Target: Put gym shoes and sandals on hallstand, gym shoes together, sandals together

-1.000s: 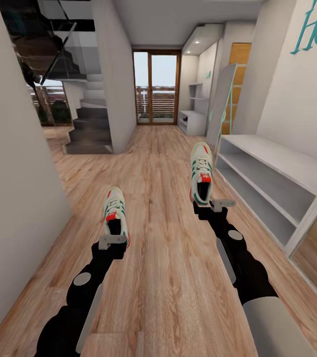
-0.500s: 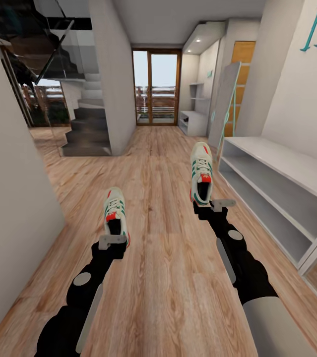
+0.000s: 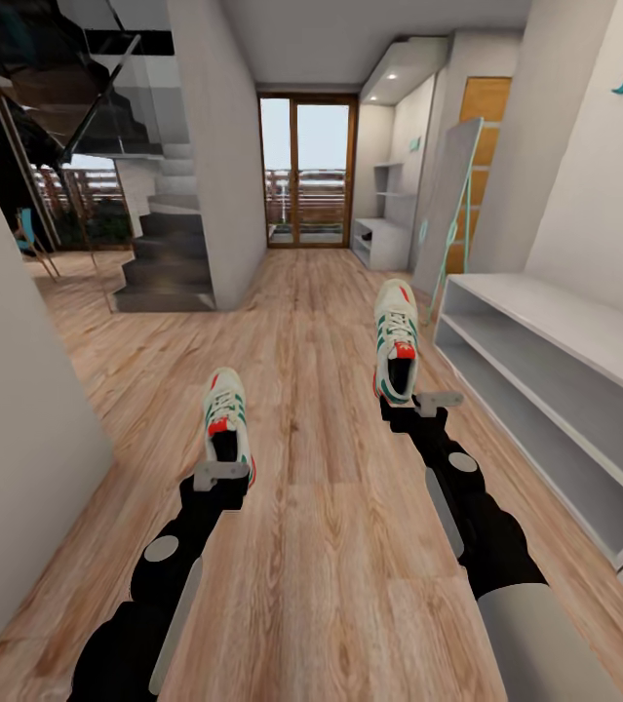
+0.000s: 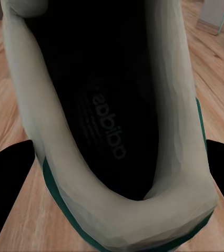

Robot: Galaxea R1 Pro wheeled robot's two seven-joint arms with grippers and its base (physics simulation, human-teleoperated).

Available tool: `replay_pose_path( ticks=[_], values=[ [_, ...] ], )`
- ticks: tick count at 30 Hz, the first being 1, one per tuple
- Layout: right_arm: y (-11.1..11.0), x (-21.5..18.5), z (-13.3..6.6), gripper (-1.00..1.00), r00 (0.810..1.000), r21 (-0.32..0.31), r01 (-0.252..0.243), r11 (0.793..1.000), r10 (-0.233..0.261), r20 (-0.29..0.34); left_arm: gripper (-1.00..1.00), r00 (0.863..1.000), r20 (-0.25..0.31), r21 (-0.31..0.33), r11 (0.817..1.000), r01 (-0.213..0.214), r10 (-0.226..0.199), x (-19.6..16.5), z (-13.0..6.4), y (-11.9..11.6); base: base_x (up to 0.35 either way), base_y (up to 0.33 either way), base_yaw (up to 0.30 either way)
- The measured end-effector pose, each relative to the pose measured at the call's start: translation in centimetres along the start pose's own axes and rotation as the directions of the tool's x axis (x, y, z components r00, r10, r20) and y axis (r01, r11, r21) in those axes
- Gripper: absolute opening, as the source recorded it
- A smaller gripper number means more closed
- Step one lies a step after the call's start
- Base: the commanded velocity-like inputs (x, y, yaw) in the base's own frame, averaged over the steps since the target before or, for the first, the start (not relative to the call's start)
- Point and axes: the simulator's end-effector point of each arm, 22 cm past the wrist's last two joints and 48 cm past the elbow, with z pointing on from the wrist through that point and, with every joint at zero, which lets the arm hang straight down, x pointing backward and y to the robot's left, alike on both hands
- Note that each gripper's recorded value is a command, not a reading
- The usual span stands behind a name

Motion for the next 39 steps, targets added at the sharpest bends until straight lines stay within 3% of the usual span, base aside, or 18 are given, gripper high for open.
replay_pose_path(
  ticks=[39],
  values=[
    [0.0,0.0,0.0,-1.0,1.0,0.0,0.0,1.0,0.0,0.0,-1.0,1.0,0.0,0.0,1.0,0.0,0.0,-0.02,0.0,0.0,0.345,0.0,0.0]
  ],
)
